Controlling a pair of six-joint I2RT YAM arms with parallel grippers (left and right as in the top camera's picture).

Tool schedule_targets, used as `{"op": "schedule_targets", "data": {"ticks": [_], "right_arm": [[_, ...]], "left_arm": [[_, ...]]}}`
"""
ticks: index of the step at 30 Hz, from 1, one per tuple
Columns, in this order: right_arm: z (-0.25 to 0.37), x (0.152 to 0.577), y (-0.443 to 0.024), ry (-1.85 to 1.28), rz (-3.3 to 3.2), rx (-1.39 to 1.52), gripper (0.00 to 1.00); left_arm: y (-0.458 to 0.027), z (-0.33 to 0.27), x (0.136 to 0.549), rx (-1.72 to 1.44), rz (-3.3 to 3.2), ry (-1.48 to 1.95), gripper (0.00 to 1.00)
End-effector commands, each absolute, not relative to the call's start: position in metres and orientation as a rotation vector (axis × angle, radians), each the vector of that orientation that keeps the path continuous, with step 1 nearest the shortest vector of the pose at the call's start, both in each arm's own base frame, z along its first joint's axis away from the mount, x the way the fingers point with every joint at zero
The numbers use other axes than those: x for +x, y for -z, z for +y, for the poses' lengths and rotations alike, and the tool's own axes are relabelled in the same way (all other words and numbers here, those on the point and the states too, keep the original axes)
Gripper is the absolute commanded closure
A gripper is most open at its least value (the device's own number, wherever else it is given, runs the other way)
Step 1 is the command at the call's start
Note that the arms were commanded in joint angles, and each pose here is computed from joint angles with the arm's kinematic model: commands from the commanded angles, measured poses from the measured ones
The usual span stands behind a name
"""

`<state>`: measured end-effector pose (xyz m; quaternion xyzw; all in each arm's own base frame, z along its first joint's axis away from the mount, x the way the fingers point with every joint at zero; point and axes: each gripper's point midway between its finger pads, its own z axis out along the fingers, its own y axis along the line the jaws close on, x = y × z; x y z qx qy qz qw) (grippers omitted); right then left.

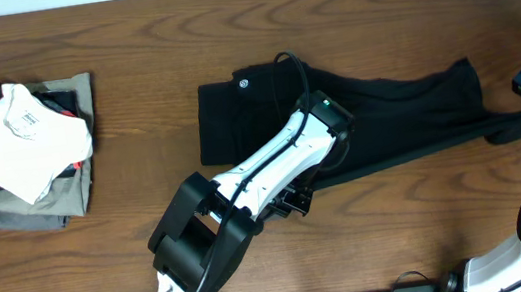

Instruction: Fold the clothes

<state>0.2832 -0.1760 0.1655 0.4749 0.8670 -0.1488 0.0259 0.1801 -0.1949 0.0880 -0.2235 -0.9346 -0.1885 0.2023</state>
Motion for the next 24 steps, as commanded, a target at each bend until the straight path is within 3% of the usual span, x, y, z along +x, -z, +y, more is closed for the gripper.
{"op": "schedule_targets", "data": {"ticks": [1,6,8,10,14,20,24], "right_arm": [[-0.186,0.273,-0.167,0.563,2.632,1.510,0.99],[-0.187,0.277,-0.165,0.556,2.626,1.492,0.98],[-0.188,0.280,-0.165,0.553,2.625,1.473,0.87],[-0.188,0.285,-0.165,0.530,2.643,1.423,0.57],[-0.186,0.296,-0.163,0.472,2.679,1.325,0.27],[-0.177,0.308,-0.160,0.352,2.702,1.266,0.26],[-0.166,0.323,-0.158,0.217,2.724,1.172,0.25]], "left_arm": [[-0.097,-0.182,0.183,-0.610,-2.606,0.608,0.75],[-0.101,-0.176,0.179,-0.609,-2.574,0.637,0.43],[-0.103,-0.175,0.178,-0.607,-2.567,0.641,0.22],[-0.103,-0.176,0.178,-0.606,-2.568,0.636,0.20],[-0.105,-0.177,0.178,-0.608,-2.586,0.625,0.20],[-0.097,-0.191,0.186,-0.619,-2.661,0.537,0.12],[-0.084,-0.232,0.178,-0.705,-2.654,0.199,0.08]]}}
